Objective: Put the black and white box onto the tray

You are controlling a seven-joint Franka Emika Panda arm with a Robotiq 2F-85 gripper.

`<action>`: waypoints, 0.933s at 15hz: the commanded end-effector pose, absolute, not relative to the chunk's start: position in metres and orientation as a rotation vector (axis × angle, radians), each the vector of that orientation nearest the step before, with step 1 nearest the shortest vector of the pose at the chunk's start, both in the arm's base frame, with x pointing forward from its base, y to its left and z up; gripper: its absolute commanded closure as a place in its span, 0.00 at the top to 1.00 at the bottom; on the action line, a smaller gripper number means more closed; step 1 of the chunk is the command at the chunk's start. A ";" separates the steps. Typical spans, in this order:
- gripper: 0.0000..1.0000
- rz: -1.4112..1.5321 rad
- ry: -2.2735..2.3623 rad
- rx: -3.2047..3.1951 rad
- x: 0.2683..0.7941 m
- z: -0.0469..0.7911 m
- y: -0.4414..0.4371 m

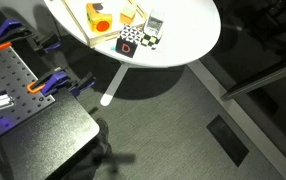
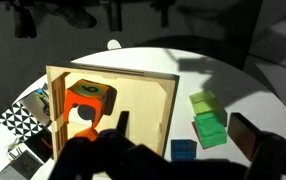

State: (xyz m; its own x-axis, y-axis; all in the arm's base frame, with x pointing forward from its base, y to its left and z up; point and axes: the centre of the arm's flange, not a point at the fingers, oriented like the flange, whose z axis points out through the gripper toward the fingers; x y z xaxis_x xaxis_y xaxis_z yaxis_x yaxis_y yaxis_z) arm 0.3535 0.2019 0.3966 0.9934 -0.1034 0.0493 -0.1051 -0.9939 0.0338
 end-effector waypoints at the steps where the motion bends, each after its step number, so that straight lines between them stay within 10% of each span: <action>1: 1.00 0.074 -0.162 3.100 0.353 0.397 0.202; 14: 1.00 0.076 -0.185 3.118 0.362 0.402 0.193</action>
State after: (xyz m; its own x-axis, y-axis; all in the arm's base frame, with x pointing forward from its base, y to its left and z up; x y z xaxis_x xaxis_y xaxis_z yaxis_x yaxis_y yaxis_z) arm 0.3556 0.1981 0.3969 0.9926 -0.1121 0.0464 -0.1135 -0.9931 0.0289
